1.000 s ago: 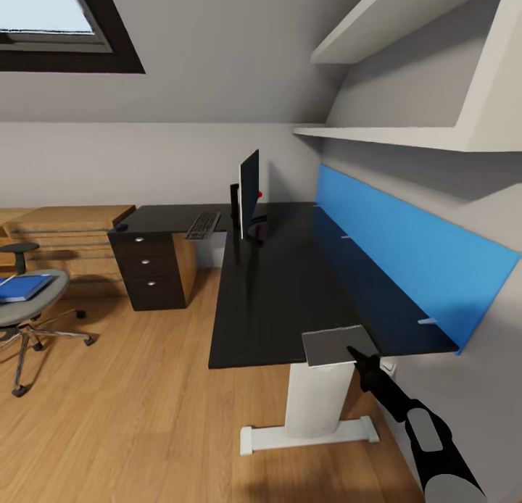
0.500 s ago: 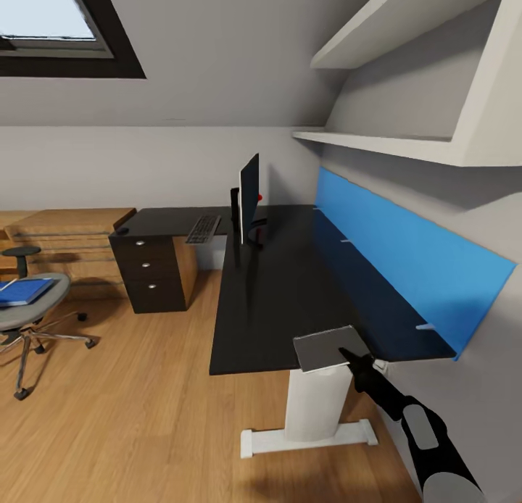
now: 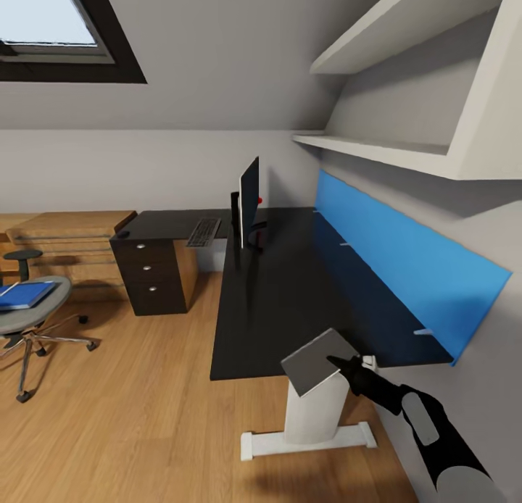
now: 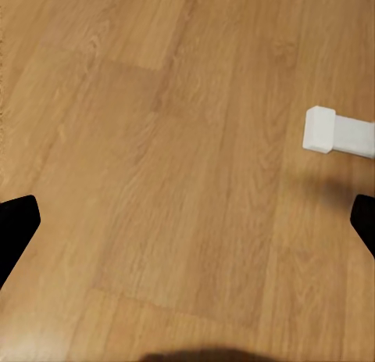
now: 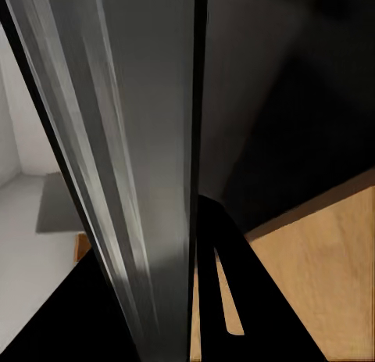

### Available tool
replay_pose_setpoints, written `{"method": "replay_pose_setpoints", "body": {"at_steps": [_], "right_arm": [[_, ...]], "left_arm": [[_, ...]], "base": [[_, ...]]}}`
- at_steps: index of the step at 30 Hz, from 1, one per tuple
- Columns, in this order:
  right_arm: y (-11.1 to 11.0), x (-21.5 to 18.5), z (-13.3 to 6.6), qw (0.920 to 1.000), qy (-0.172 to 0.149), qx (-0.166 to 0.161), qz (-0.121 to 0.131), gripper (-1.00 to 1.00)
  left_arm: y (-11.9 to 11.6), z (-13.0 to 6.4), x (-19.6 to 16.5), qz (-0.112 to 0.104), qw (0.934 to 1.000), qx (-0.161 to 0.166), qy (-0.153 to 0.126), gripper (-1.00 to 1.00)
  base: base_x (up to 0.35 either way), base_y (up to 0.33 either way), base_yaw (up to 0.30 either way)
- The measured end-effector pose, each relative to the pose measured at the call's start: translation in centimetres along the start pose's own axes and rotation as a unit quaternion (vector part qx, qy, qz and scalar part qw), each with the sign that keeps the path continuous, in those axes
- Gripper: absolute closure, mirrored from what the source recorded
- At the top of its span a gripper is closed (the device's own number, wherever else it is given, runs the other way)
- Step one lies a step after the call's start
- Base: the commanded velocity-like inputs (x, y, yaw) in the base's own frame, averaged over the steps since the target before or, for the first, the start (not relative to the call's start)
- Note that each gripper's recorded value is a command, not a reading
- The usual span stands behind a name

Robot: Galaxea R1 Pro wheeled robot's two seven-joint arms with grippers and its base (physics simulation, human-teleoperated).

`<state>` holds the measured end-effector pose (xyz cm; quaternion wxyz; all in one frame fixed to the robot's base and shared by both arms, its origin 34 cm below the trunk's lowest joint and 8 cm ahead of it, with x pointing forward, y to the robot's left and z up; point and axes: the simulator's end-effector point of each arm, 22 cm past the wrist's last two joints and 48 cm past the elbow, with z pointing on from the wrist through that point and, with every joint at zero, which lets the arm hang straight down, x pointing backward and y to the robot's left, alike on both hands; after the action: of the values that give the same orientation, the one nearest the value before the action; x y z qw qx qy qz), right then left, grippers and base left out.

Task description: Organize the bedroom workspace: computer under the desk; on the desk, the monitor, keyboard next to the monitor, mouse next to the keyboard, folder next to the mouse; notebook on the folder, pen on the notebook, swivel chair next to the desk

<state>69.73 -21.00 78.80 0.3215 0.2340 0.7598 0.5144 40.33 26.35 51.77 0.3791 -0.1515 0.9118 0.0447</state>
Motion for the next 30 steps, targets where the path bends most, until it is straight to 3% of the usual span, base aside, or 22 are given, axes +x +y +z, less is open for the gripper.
{"method": "replay_pose_setpoints", "body": {"at_steps": [6,15,30], "right_arm": [[1.7,-0.2,-0.2,0.9999,0.002,-0.015,0.004,1.00],[4.9,-0.6,-0.5,0.9963,-0.004,-0.085,0.014,1.00],[4.9,0.4,0.2,0.9947,0.002,-0.099,0.028,1.00]], "left_arm": [[0.0,-0.7,-0.7,0.000,1.0000,-0.001,0.000,-1.00],[0.0,-0.8,-0.8,0.000,1.0000,-0.001,0.000,-1.00],[0.2,-0.8,-0.2,0.001,1.0000,-0.004,0.007,-1.00]], "base": [[0.000,0.000,0.000],[0.000,0.000,0.001],[0.000,0.000,0.076]]}}
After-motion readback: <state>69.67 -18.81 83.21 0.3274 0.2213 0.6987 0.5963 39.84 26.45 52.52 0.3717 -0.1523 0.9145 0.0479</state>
